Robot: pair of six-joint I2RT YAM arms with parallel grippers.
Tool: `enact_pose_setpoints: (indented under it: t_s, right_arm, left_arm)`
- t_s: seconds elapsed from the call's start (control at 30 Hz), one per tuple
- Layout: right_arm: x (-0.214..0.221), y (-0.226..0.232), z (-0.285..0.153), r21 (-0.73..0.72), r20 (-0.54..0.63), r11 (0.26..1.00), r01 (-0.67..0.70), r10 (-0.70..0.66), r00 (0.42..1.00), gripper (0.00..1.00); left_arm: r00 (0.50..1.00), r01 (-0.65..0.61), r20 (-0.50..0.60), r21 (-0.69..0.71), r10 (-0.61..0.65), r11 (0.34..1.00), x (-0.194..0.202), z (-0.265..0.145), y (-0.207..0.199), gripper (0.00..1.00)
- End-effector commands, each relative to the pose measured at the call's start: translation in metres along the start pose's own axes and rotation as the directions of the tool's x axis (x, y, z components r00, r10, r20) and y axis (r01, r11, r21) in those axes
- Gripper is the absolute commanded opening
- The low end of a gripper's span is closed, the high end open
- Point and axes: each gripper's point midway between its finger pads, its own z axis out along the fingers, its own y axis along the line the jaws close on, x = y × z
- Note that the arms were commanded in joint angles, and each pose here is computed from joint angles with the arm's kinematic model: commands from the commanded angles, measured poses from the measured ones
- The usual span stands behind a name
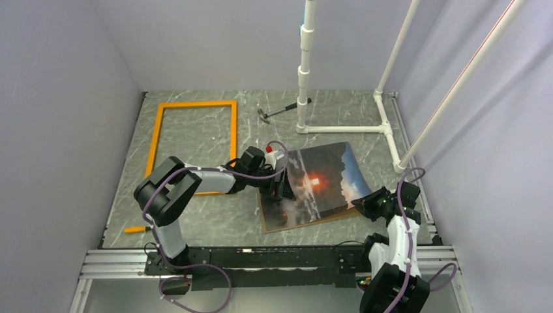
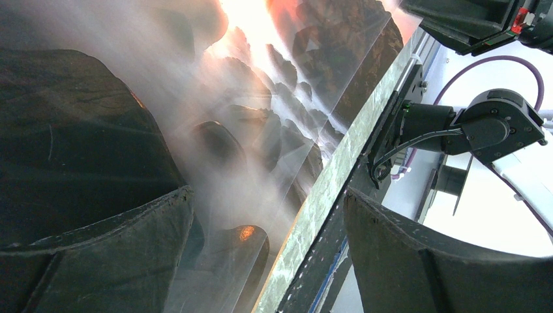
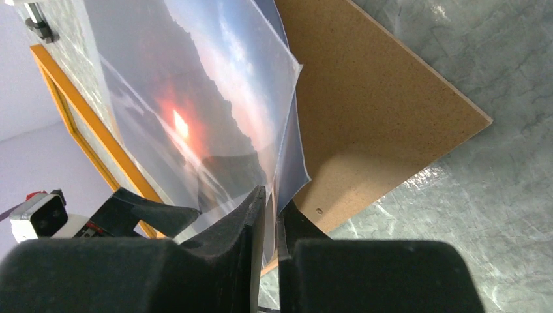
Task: Take the photo out of the frame
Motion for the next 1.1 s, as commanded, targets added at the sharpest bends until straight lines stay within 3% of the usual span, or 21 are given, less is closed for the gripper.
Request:
enact_pose_setpoints:
  t_s: [0.0,0.23,0.37,0.57,0.8,1.07]
  right_arm:
    - [-0.001,0.007,-0.005,-0.017,-0.008,0.999,0.048,-0.048,0.999,0.15]
    - [-0.001,0.007,-0.008,-0.004,-0.016,0.997,0.077,-0.077,0.997,0.11]
    - [0.001,0.005,-0.006,-0.003,-0.026,0.997,0.075,-0.075,0.997,0.0]
    - [-0.001,0.004,-0.009,0.025,-0.022,0.998,0.063,-0.062,0.998,0.0]
    - [-0.011,-0.018,-0.03,0.277,-0.009,0.961,-0.022,0.025,1.0,0.0]
    - [-0.011,-0.017,-0.036,0.397,-0.035,0.917,-0.04,0.058,0.998,0.0]
  left_arm:
    - [0.982,0.09,-0.137,-0.257,-0.128,0.962,0.063,0.002,0.07,0.93]
    - [0.982,0.092,-0.136,-0.258,-0.13,0.962,0.063,0.002,0.071,0.93]
    - [0.982,0.093,-0.138,-0.256,-0.132,0.962,0.063,0.002,0.071,0.93]
    - [0.983,0.09,-0.135,-0.252,-0.128,0.963,0.062,0.001,0.068,0.93]
    - [0.987,0.085,-0.112,-0.224,-0.112,0.971,0.051,-0.005,0.051,0.93]
    - [0.997,0.049,-0.049,-0.15,-0.057,0.987,0.023,-0.028,0.004,0.93]
